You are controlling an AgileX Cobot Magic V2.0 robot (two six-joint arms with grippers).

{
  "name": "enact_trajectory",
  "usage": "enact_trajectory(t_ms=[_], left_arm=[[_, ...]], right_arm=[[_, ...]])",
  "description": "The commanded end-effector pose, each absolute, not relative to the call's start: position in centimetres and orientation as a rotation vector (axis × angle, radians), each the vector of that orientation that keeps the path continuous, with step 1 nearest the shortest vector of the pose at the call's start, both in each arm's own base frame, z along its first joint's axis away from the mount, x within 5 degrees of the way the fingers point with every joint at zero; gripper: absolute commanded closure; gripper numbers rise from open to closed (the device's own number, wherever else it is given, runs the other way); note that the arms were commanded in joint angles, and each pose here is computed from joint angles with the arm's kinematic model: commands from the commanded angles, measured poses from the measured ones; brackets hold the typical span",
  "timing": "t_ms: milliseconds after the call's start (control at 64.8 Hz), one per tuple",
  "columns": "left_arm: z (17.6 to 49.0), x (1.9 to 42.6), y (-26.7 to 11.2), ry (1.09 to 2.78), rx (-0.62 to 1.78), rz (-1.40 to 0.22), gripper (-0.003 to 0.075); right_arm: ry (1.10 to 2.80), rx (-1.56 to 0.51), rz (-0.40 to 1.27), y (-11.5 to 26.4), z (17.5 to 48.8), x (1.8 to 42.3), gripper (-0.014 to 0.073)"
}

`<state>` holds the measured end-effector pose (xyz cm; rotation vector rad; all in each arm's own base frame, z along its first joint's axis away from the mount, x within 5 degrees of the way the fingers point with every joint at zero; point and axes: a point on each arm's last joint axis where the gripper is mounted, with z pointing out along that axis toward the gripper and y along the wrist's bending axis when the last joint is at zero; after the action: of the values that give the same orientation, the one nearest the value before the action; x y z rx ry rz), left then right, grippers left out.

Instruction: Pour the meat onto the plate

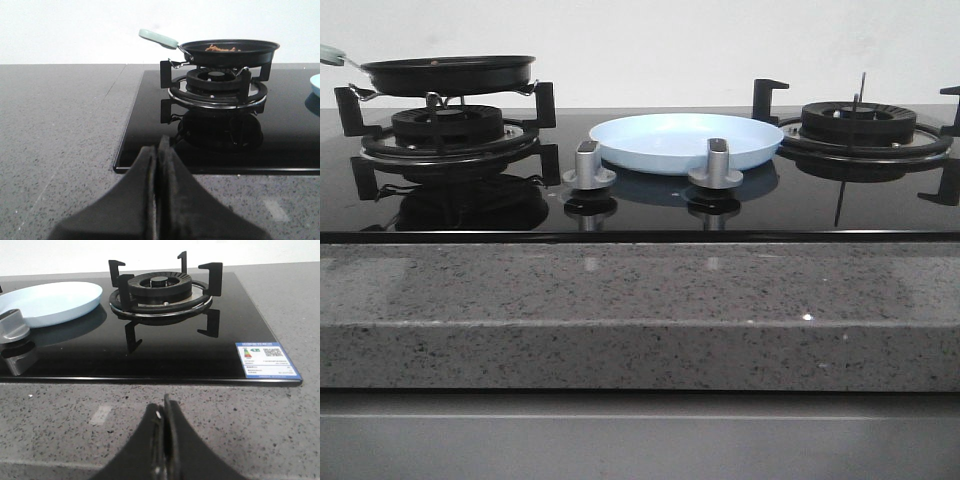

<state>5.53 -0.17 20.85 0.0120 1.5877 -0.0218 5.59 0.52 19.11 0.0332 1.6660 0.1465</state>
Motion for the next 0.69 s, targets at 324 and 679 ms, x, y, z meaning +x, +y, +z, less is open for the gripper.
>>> enact_trajectory(t_ms=[324, 679], left_arm=[[33.1, 7.5, -0.5, 1.629, 0.002, -0.087, 0.0741], [35.1, 10.5, -0.5, 1.632, -0.024, -0.103, 0.0699]], right_arm=[[1.528, -0.018, 0.093, 0.5, 32.1, 5.6, 0.0655], [1.655, -0.019, 0.094, 0.7, 34.5, 9.5, 0.0582]])
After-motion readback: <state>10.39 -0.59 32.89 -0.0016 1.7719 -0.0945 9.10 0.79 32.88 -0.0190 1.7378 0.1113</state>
